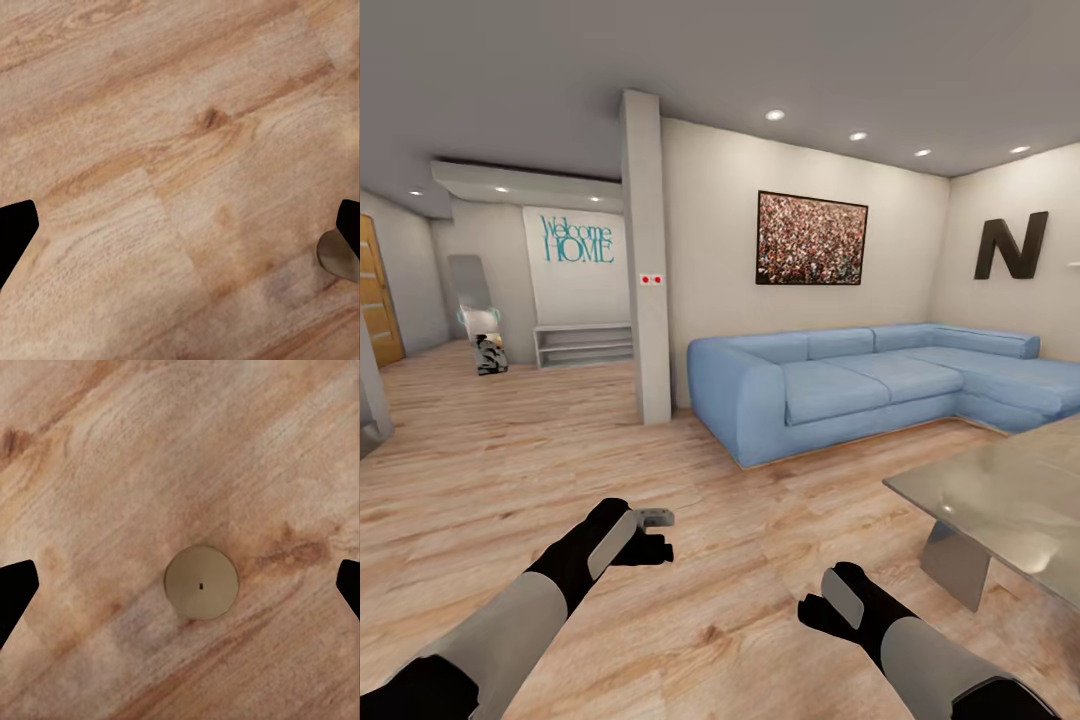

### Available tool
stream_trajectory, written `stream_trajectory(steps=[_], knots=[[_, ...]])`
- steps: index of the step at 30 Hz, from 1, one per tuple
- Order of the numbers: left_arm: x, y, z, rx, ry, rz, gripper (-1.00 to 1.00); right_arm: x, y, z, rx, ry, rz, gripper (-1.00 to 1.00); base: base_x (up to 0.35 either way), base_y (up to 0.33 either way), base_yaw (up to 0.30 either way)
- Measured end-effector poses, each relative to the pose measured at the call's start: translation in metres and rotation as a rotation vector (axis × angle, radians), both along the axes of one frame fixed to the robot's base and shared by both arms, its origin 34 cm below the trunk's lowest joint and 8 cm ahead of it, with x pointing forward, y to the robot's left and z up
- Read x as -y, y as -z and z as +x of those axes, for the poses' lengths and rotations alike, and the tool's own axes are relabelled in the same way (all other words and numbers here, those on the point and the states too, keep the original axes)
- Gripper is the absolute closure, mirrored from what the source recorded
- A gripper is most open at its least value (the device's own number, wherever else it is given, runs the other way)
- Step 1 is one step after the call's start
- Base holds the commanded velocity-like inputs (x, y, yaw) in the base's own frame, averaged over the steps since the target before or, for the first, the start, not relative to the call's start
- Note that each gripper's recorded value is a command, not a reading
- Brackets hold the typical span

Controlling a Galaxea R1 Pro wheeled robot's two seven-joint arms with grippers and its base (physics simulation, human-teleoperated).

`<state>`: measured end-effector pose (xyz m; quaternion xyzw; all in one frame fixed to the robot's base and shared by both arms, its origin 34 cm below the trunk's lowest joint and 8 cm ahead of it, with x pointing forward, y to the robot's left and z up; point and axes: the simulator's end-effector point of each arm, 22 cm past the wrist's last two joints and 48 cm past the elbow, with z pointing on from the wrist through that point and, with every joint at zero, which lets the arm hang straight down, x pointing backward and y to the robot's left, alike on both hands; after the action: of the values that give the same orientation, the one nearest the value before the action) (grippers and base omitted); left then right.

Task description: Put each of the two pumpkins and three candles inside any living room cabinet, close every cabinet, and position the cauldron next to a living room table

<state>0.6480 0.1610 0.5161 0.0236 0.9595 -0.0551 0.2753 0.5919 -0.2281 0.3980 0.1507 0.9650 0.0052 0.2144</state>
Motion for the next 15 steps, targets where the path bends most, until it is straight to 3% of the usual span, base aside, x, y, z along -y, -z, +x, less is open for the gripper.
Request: stream_trajectory(steps=[15], knots=[[0.004, 0.007, 0.006, -0.002, 0.003, -0.019, -1.0, 0.0, 0.018, -0.003, -0.031, 0.002, -0.001, -1.0, 0.014, 0.0, 0.0]])
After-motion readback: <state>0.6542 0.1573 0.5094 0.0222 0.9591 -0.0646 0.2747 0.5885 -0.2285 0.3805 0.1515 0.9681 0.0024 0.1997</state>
